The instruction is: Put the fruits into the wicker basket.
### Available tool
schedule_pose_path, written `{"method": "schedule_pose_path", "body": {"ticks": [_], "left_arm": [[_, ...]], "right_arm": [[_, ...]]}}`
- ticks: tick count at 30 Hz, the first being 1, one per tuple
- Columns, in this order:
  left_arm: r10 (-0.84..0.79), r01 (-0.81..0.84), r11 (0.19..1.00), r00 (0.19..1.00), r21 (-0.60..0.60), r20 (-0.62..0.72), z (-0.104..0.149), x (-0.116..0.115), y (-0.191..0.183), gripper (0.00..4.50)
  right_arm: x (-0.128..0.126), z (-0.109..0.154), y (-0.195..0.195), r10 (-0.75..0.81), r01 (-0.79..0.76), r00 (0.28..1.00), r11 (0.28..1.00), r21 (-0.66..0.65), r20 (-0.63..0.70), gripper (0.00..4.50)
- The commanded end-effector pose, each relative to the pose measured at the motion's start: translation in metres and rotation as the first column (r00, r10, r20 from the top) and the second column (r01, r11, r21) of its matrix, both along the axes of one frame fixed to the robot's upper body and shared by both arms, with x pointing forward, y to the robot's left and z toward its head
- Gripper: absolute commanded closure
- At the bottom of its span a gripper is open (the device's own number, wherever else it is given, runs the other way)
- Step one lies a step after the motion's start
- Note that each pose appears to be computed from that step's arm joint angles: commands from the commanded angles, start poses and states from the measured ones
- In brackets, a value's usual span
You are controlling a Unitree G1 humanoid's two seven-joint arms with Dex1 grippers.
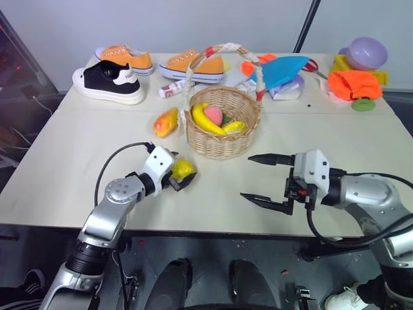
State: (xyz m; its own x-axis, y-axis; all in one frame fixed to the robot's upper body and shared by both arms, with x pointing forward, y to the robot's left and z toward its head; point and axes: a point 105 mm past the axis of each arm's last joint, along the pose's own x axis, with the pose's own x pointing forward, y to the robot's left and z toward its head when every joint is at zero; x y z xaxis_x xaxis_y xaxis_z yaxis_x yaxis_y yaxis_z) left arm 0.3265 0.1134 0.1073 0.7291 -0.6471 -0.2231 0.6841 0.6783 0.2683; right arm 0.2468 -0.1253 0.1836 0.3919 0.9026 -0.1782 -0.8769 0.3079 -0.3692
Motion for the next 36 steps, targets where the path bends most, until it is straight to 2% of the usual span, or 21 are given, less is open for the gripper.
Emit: {"method": "schedule_pose_path", "body": {"ticks": [1, 3, 4, 6, 8, 14, 18, 20, 24, 28, 29, 30, 32, 34, 36], "left_arm": [[-0.019, 0.020, 0.998, 1.000, 0.052, -0.017, -0.010, -0.002, 0.001, 0.00], [-0.023, 0.024, 0.998, 1.000, 0.061, -0.016, -0.011, -0.002, 0.002, 0.00], [-0.028, 0.029, 0.998, 0.999, 0.053, -0.019, -0.011, -0.002, 0.001, 0.25], [-0.022, 0.023, 0.998, 1.000, 0.053, -0.007, -0.010, -0.001, 0.002, 0.86], [-0.008, 0.008, 0.998, 1.000, 0.066, -0.002, -0.010, 0.001, 0.003, 1.80], [0.034, -0.033, 0.999, 0.998, -0.025, 0.058, 0.009, 0.007, 0.006, 1.80], [0.067, -0.064, 0.997, 0.996, -0.045, 0.064, 0.010, 0.009, 0.010, 1.80], [0.042, -0.038, 0.994, 0.998, -0.098, 0.040, 0.012, 0.005, 0.007, 1.80], [0.034, -0.030, 0.994, 0.999, -0.103, 0.037, 0.012, 0.003, 0.008, 1.80], [-0.016, 0.000, 0.966, 0.998, -0.260, -0.058, 0.015, -0.002, 0.004, 1.80], [-0.028, 0.007, 0.960, 0.997, -0.279, -0.072, 0.015, -0.003, 0.002, 1.31], [-0.027, 0.008, 0.962, 0.998, -0.274, -0.064, 0.016, -0.003, 0.002, 1.04], [0.028, -0.030, 0.982, 1.000, -0.187, -0.015, 0.013, 0.001, 0.007, 0.10], [0.070, -0.067, 0.983, 0.997, -0.169, 0.014, 0.014, 0.006, 0.011, 0.04], [0.077, -0.075, 0.972, 0.997, -0.223, -0.001, 0.017, 0.007, 0.010, 0.04]], "right_arm": [[0.002, 0.005, 0.000, -0.001, 0.001, 0.999, 1.000, 0.002, 0.033, 0.21], [0.002, 0.006, 0.000, -0.003, 0.003, 0.999, 1.000, 0.005, 0.033, 0.21], [0.002, 0.006, 0.000, -0.002, 0.002, 0.999, 1.000, 0.005, 0.035, 0.19], [0.003, 0.006, 0.000, -0.004, 0.004, 0.999, 1.000, 0.010, 0.033, 0.18], [0.004, 0.006, 0.001, -0.003, 0.002, 0.999, 1.000, 0.008, 0.037, 0.18], [0.006, 0.007, 0.001, -0.006, 0.006, 0.999, 1.000, 0.014, 0.040, 0.18], [0.007, 0.007, 0.001, -0.007, 0.007, 0.999, 1.000, 0.006, 0.048, 0.18], [0.008, 0.007, 0.002, -0.008, 0.007, 0.998, 1.000, 0.006, 0.056, 0.18], [0.009, 0.008, 0.003, -0.002, 0.002, 0.999, 1.000, 0.016, 0.053, 0.18], [0.010, 0.009, 0.005, -0.003, 0.002, 0.998, 1.000, 0.019, 0.065, 0.18], [0.010, 0.009, 0.005, -0.002, 0.001, 0.998, 1.000, 0.020, 0.065, 0.18], [0.011, 0.010, 0.006, -0.002, 0.001, 0.998, 1.000, 0.020, 0.065, 0.18], [0.011, 0.010, 0.006, 0.000, -0.001, 0.998, 1.000, 0.024, 0.065, 0.18], [0.011, 0.010, 0.007, 0.002, -0.003, 0.998, 1.000, 0.025, 0.064, 0.18], [0.011, 0.010, 0.007, 0.002, -0.003, 0.998, 1.000, 0.025, 0.063, 0.18]]}}
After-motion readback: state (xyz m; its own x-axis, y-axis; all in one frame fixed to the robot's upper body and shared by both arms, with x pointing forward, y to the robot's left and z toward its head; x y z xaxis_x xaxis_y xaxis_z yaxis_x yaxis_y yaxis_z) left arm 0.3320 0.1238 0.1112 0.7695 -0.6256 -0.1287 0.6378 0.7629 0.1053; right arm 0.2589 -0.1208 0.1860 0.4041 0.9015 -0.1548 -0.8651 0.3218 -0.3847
